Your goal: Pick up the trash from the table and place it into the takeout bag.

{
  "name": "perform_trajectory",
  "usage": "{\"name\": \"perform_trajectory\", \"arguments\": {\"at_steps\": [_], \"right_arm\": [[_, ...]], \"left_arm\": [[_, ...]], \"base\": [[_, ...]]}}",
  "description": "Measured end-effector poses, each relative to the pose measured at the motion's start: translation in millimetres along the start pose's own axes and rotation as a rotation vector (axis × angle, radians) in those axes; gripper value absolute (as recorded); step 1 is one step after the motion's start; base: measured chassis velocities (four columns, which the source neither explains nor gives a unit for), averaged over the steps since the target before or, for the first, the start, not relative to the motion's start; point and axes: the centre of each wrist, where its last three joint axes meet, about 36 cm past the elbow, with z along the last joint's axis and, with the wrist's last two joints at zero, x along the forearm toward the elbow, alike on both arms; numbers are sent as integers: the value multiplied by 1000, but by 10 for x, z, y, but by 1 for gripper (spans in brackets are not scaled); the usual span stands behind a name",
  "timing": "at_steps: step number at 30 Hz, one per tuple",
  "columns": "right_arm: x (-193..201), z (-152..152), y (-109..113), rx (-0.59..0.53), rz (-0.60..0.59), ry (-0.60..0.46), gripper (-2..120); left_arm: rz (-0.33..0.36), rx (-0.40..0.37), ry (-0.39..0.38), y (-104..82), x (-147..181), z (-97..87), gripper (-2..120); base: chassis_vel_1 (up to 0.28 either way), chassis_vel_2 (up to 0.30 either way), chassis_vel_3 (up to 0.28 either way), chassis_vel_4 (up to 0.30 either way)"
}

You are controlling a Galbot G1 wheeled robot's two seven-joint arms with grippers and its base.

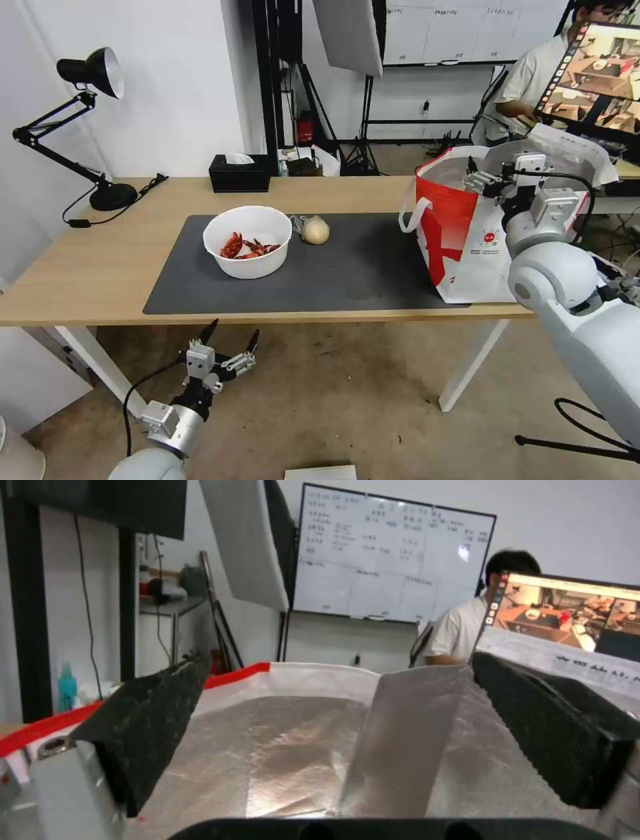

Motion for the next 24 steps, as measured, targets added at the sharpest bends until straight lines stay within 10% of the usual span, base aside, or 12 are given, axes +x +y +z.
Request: {"name": "perform_trajectory", "arguments": {"at_steps": [24], "right_arm": [[878,-55,108,-315,-407,-130,100]], "left_arm": [[1,10,-10,-27,-17,-16,100]], "base": [[0,0,0,0]]}}
